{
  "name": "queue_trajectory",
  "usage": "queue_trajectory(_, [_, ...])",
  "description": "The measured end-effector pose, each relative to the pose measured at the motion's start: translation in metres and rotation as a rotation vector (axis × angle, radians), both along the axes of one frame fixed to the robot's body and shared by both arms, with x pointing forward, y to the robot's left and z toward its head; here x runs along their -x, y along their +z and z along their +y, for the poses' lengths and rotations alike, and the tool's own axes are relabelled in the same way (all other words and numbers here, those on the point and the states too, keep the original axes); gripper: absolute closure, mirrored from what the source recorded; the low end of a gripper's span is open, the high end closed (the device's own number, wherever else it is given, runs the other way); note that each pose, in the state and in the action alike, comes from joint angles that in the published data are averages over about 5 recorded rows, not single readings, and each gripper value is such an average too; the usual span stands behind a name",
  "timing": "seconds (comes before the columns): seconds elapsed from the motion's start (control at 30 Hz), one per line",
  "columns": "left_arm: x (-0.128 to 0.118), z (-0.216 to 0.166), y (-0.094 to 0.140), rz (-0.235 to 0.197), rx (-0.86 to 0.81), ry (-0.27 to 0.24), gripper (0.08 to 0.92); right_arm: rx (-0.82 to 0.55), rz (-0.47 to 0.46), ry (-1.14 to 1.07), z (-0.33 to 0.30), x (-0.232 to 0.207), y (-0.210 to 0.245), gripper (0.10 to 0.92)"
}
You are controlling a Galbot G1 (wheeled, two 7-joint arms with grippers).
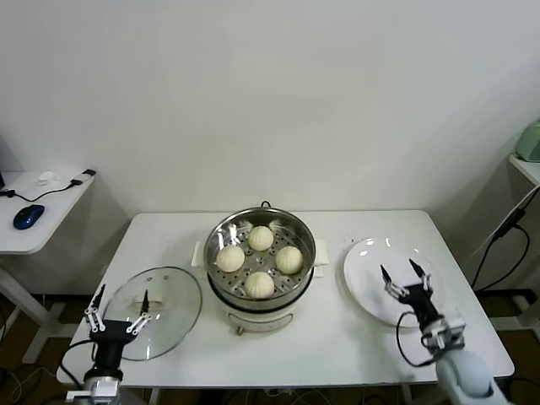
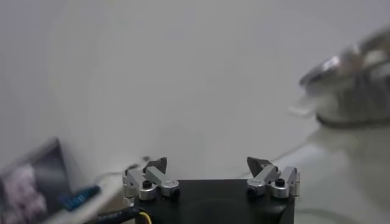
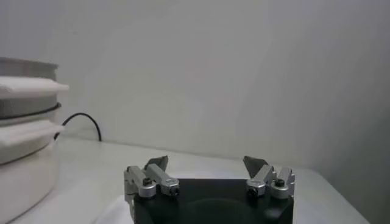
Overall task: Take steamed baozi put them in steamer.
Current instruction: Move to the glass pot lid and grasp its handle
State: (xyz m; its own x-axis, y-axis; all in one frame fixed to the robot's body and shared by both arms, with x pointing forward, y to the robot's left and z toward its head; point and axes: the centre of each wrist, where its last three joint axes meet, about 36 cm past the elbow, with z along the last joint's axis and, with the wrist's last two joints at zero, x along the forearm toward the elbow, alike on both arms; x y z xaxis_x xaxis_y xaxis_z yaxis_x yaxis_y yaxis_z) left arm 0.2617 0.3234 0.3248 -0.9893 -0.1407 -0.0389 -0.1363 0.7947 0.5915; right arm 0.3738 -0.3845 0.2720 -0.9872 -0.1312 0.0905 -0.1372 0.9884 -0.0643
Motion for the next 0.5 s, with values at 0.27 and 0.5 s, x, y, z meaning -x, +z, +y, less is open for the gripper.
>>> queue_trajectory(0.27, [0.006, 0.023, -0.027, 0.050, -0.416, -0.016, 0.177, -0.031, -0.013, -0.057, 0.020, 0.032, -0.022, 0.200])
queue_trajectory(0.5, [0.005, 0.035, -0.053, 0.074, -0.658, -0.049, 0.177, -0.041, -0.017, -0.085, 0.029, 0.046, -0.031, 0.200])
